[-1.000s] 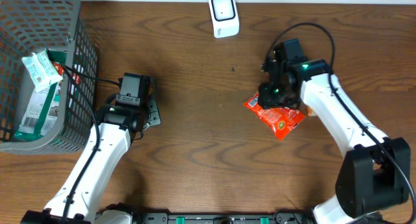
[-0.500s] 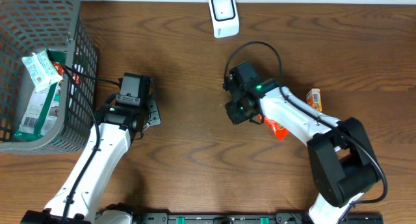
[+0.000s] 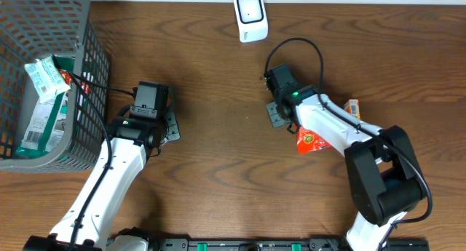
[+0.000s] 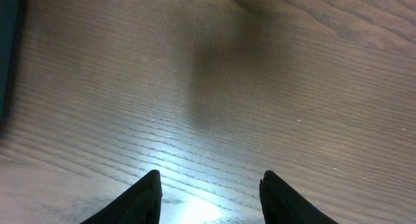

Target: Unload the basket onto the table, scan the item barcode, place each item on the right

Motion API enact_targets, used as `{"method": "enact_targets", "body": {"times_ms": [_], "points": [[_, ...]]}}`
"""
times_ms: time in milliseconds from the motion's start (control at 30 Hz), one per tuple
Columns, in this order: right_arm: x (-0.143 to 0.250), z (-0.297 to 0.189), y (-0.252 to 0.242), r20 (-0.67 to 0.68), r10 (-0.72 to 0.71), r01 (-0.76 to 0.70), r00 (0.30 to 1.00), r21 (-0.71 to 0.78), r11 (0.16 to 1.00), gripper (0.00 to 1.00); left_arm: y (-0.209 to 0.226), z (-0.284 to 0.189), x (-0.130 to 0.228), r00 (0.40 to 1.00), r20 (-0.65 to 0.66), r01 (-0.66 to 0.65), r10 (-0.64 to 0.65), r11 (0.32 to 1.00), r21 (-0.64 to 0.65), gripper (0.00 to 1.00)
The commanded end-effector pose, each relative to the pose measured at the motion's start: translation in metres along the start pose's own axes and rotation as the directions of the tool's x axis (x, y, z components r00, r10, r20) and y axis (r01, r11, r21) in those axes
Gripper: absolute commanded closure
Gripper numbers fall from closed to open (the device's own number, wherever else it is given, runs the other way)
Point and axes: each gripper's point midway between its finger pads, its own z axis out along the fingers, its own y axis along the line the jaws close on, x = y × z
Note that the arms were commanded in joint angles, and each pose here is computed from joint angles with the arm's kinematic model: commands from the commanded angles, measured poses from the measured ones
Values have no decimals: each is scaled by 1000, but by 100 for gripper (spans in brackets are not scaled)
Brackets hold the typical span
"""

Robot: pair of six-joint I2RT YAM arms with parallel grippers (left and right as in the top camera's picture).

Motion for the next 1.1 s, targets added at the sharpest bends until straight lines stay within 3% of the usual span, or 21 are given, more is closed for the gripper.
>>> {"method": "enact_targets", "body": {"times_ms": [0,400,567,867,1067], "points": [[0,4,-16,-1,34,-34,999,40,999,74,4,4,3,1000,-11,-1,0,1000,-20,50],[0,7,-29,-6,66,-66,998,51,997,64,4,4,4,1000,-12,-1,0,1000,-19,49],[-6,1,-10,-3,69,-69,998,-69,995,54,4,4,4,1000,-12,-1,0,1000,-19,50],[-14,-44,0,-26,67,-70,997,-165,984,47,4,4,3,1000,-11,-1,0,1000,-20,50],[-28,-82,-34,47,137,-129,989,-152,980,35,4,4,3,1000,-11,-1,0,1000,-19,50]]}}
